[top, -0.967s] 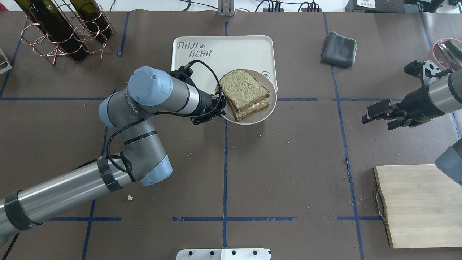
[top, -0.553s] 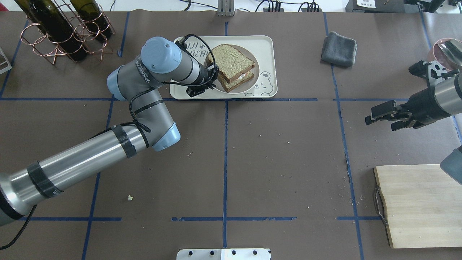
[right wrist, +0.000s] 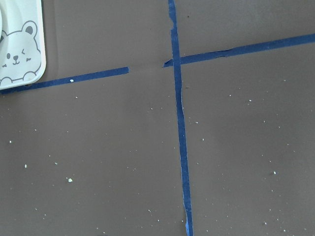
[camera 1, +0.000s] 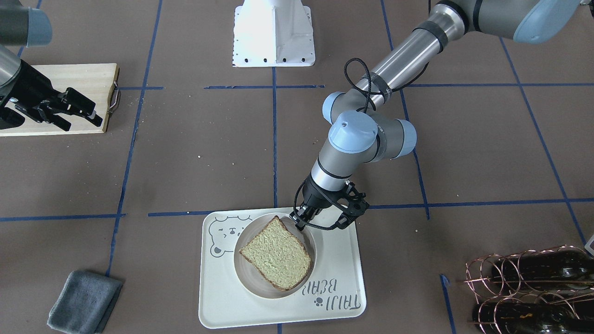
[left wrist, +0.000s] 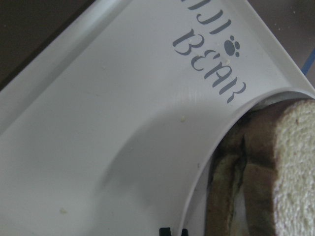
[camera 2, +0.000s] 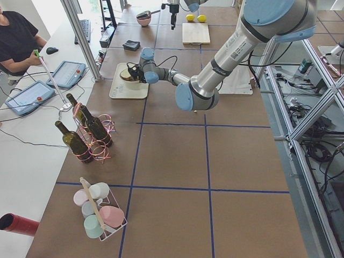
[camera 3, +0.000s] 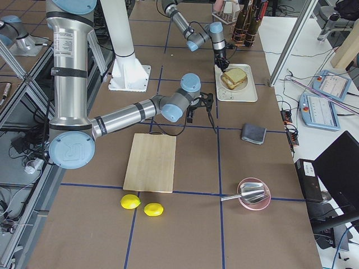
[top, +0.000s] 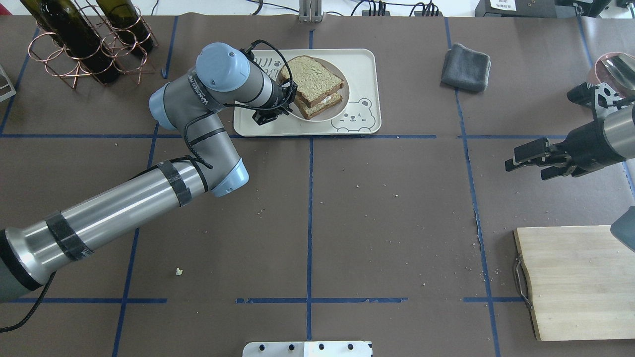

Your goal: Make sandwich and place on tray

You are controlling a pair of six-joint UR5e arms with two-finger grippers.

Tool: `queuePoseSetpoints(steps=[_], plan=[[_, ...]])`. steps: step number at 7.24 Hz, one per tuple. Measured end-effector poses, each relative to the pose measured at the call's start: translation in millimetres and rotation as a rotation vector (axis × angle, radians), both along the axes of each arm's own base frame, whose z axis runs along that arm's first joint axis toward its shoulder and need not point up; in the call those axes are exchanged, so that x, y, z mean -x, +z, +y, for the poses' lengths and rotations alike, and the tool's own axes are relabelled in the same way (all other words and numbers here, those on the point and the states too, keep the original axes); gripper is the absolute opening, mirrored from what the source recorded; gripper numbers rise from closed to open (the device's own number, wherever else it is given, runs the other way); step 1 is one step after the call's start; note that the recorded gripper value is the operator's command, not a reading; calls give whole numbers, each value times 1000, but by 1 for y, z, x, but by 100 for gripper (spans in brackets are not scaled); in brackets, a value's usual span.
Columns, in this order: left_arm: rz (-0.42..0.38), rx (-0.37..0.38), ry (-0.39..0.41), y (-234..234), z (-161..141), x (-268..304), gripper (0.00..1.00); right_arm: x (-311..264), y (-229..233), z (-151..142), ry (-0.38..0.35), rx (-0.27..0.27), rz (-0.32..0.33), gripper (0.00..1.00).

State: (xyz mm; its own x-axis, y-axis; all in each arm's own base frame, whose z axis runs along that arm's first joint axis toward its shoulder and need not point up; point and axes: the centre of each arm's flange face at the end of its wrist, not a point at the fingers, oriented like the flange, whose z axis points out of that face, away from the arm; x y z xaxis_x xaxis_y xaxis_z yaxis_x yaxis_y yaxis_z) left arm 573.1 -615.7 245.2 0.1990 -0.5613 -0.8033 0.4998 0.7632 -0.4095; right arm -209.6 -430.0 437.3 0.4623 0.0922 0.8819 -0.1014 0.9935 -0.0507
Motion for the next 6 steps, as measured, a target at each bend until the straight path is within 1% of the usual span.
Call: queuePoseSetpoints(steps=[3, 4, 5, 6], plan=[[-16, -34, 16, 3, -2, 1, 39, 0, 0, 0, -1, 1, 0, 100], [-20, -56, 21, 6, -2, 9, 39, -1, 1, -1, 1, 2, 1, 100], [-26, -92, 29, 17, 3, 27, 39, -5, 3, -2, 9, 6, 3, 100], [-33, -137, 56, 38, 14, 55, 39, -13, 6, -5, 23, 11, 7, 100]])
